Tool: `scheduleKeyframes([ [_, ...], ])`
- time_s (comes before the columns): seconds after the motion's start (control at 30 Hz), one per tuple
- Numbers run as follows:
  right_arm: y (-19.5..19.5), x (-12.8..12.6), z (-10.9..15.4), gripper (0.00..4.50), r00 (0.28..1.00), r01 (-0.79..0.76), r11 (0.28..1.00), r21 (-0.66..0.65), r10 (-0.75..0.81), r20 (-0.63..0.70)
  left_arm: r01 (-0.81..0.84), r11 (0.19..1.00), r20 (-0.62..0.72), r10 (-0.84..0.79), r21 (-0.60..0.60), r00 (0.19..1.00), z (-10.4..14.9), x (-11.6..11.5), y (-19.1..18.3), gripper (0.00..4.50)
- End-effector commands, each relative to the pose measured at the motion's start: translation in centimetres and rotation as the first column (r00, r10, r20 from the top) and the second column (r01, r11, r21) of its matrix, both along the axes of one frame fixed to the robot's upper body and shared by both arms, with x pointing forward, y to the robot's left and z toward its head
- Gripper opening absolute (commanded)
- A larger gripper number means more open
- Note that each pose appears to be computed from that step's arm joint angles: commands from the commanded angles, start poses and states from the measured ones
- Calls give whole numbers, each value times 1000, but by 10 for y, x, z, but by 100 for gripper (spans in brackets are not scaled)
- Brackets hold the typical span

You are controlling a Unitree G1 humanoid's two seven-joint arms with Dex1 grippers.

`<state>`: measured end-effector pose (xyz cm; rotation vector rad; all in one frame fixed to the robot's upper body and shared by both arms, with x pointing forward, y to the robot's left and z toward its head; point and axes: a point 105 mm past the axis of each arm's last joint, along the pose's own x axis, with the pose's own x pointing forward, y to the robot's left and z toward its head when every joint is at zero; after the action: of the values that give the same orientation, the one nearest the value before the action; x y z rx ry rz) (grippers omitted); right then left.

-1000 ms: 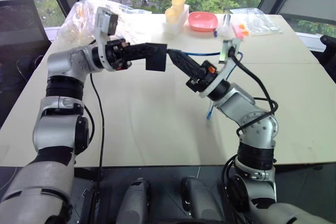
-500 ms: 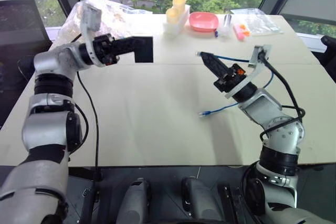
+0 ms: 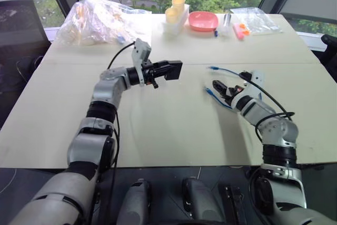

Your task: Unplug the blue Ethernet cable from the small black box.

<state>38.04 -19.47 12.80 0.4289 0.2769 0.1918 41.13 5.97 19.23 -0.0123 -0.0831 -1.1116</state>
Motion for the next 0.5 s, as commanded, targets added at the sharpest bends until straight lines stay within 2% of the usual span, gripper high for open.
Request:
scheduleKeyframes([
  [0.03,31,-29,30,447,972,-220,974,-47,223,77,-77,997,78,76,12,994,0,4,-2,51],
  [0.13,48,-57,34,447,926,-356,926,-128,368,86,-96,995,55,95,11,994,-15,3,-6,51],
  [0.27,46,-59,36,447,932,-328,938,-112,341,121,-138,990,9,138,3,990,-41,1,-12,51],
  [0.33,44,-56,36,447,940,-304,947,-105,316,132,-168,986,-7,167,-24,986,-46,2,-13,51],
  [0.37,43,-55,36,450,942,-296,950,-102,308,133,-180,983,-13,180,-35,984,-47,3,-13,158],
  [0.5,47,-53,37,450,936,-302,948,-102,315,156,-152,988,-20,152,-29,988,-52,0,-20,275],
])
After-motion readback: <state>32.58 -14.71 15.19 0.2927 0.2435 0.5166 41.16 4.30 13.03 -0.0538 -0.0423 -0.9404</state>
